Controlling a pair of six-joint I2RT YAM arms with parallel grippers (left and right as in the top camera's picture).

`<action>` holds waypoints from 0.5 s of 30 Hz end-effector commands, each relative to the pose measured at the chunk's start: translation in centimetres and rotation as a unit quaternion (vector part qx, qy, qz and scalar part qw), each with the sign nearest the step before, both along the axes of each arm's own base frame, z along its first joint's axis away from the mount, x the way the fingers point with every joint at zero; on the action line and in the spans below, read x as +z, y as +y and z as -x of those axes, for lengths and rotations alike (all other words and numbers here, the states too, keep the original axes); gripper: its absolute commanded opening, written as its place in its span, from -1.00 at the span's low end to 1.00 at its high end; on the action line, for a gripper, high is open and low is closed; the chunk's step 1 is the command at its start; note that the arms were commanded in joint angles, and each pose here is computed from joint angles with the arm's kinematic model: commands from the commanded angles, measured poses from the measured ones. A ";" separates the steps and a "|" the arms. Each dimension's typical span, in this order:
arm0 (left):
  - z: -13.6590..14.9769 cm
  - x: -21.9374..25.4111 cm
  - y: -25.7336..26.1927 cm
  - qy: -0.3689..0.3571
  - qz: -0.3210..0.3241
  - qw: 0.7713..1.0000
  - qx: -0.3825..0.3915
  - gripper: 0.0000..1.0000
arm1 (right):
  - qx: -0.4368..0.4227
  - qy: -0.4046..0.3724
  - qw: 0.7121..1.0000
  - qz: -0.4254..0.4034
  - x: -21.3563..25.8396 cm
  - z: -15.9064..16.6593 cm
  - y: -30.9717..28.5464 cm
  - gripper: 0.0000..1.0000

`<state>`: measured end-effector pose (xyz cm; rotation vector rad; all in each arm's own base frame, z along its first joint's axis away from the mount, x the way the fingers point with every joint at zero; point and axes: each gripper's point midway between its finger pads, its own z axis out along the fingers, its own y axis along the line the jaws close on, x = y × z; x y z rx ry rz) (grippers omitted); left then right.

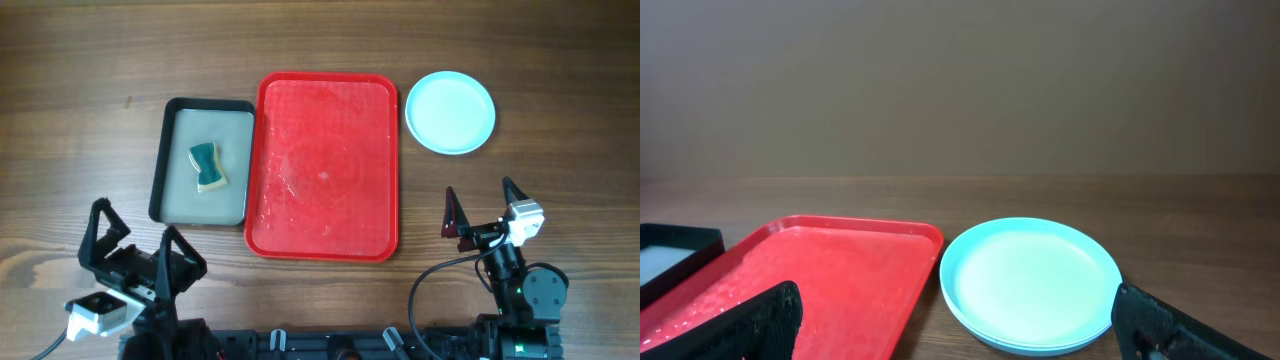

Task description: Clean dirty plates on tray and stack at the side

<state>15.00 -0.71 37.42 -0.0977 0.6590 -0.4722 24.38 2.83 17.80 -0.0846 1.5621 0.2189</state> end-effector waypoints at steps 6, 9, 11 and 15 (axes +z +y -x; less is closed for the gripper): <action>-5.7 -6.6 0.3 0.169 0.007 0.986 0.000 1.00 | 0.006 -0.006 1.000 0.005 0.2 0.1 0.2 0.99; -8.8 -13.7 1.6 0.322 0.033 0.946 0.025 1.00 | 0.006 -0.006 1.000 0.005 0.2 0.1 0.2 0.99; -9.5 -17.6 3.0 0.397 0.056 0.914 0.060 1.00 | 0.006 -0.006 1.000 0.005 0.2 0.1 0.2 1.00; -9.4 -21.5 4.2 0.468 0.013 0.875 0.120 0.99 | 0.006 -0.006 1.000 0.005 0.2 0.1 0.2 1.00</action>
